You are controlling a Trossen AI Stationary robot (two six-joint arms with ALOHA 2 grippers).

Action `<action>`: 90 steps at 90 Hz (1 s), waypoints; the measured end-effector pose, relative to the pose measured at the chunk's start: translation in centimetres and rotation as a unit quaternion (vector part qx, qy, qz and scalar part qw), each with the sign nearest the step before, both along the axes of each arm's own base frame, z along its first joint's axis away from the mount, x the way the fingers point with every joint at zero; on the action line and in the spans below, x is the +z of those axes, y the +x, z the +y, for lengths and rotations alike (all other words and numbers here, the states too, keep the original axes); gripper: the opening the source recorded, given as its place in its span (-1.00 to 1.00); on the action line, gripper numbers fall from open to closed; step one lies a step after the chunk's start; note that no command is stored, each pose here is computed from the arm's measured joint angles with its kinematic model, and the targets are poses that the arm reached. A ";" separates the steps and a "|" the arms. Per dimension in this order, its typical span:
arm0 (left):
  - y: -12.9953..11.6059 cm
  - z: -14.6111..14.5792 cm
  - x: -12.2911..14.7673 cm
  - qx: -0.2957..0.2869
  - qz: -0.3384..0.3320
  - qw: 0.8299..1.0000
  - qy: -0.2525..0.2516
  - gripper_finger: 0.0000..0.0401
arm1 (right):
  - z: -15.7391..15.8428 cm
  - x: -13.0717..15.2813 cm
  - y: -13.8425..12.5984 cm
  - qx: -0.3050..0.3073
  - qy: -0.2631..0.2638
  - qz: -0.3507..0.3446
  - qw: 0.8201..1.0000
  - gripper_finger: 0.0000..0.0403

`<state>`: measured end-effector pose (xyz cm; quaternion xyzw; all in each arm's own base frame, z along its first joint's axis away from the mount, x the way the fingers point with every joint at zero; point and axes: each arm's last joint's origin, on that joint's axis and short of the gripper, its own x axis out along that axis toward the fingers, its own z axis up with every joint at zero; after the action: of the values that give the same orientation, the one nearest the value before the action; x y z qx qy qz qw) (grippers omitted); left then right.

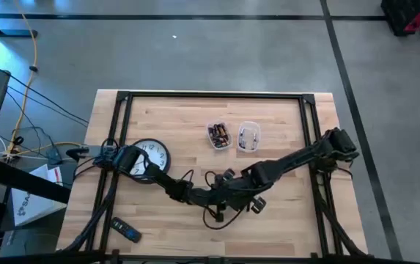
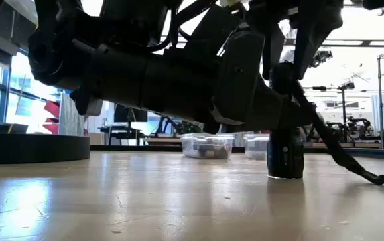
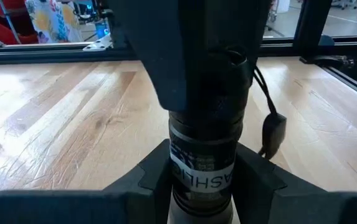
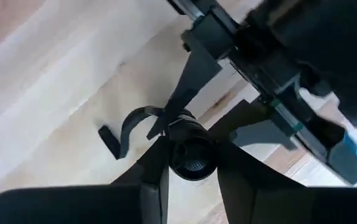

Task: Insert battery
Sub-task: Close the lid of the black flashlight

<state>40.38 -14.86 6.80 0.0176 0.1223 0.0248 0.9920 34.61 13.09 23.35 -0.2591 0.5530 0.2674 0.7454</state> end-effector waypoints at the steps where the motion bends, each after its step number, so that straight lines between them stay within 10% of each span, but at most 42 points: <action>1: 0.0 0.0 0.0 0.000 0.000 1.000 0.000 -0.48 | 0.0 0.0 0.0 -0.007 0.002 0.001 1.000 -0.63; 24: 0.0 0.0 0.0 0.000 0.000 1.000 -0.003 -0.48 | -0.1 0.0 0.1 -0.186 0.046 0.021 0.981 -0.63; 46: 0.0 0.1 0.0 0.004 0.000 1.000 -0.004 -0.48 | 0.0 0.0 0.0 -0.386 0.086 0.034 0.918 -0.63; 64: 0.0 0.1 0.0 0.007 -0.002 1.000 -0.009 -0.48 | 0.5 0.0 -0.2 -0.553 0.113 0.029 0.825 -0.63; 78: 0.0 0.2 0.0 0.018 -0.004 1.000 -0.013 -0.48 | 0.7 -0.3 -0.2 -0.702 0.146 0.027 0.697 -0.62; 90: 0.0 0.1 0.0 0.018 -0.004 1.000 -0.011 -0.48 | 1.3 -0.4 -0.3 -0.736 0.161 0.016 0.657 -0.60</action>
<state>40.38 -14.72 6.80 0.0040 0.1193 0.0418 0.9920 34.35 14.35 22.97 0.3611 0.5229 -0.2796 0.7197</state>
